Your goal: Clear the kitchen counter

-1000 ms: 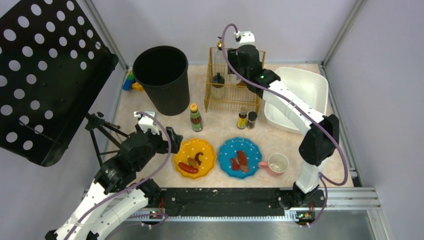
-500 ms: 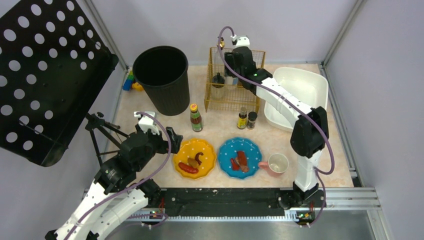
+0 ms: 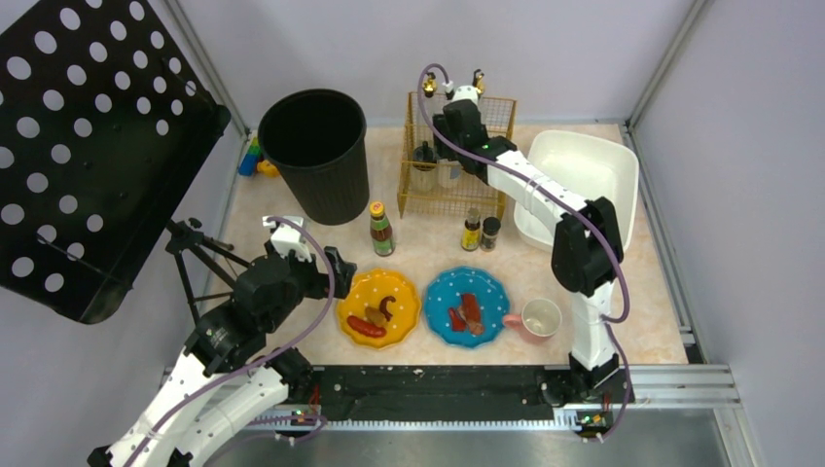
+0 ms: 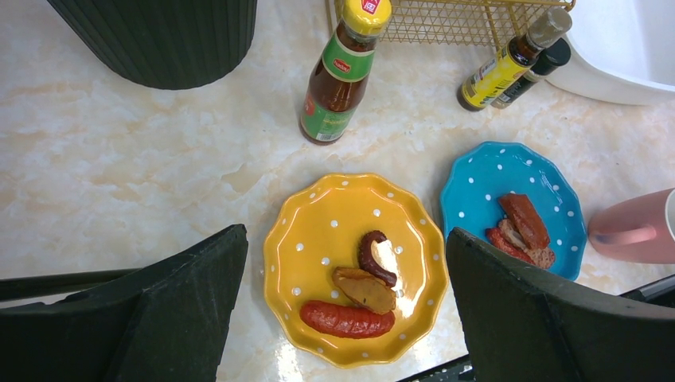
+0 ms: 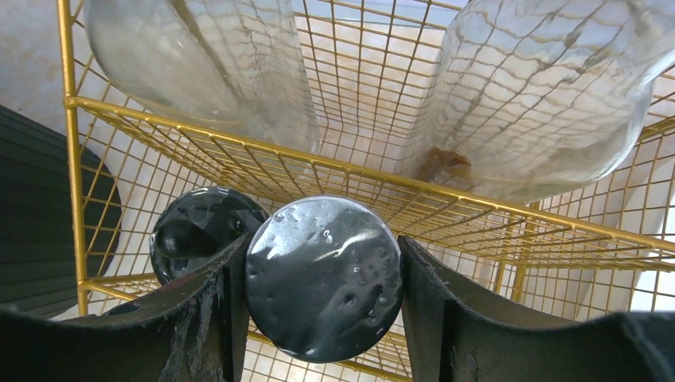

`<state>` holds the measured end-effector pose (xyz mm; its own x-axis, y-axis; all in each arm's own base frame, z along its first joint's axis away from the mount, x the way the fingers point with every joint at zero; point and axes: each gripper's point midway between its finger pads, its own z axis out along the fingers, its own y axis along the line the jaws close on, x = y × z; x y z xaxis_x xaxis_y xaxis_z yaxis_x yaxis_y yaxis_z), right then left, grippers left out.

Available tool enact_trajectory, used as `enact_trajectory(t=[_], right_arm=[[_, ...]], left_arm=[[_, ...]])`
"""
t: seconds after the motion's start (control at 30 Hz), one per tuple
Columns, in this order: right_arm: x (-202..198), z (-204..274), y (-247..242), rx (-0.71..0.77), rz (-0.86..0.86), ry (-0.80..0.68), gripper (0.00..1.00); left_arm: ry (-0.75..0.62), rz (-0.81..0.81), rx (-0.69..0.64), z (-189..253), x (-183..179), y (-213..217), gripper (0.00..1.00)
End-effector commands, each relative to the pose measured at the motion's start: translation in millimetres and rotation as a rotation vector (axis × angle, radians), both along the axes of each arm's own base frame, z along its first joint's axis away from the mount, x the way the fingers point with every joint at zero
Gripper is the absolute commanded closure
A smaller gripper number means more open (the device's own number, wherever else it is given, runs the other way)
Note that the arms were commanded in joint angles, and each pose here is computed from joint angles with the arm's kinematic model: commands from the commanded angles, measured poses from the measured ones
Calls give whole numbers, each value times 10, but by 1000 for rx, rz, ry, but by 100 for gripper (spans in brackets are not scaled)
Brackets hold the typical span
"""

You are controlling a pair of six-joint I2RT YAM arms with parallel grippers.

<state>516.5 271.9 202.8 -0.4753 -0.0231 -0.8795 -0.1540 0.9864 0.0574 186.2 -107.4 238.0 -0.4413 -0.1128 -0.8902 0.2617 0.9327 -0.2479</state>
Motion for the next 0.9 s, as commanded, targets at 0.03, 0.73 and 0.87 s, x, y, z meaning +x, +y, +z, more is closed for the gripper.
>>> enact_trajectory(t=[0.03, 0.73, 0.87], right_arm=[[145, 421, 24, 87, -28, -102, 70], [57, 417, 8, 99, -12, -97, 31], [28, 473, 17, 109, -3, -105, 27]], left_arm=[[-20, -11, -2, 49, 25, -23, 1], [-21, -8, -4, 43, 18, -13, 1], [-22, -5, -4, 46, 19, -8, 1]])
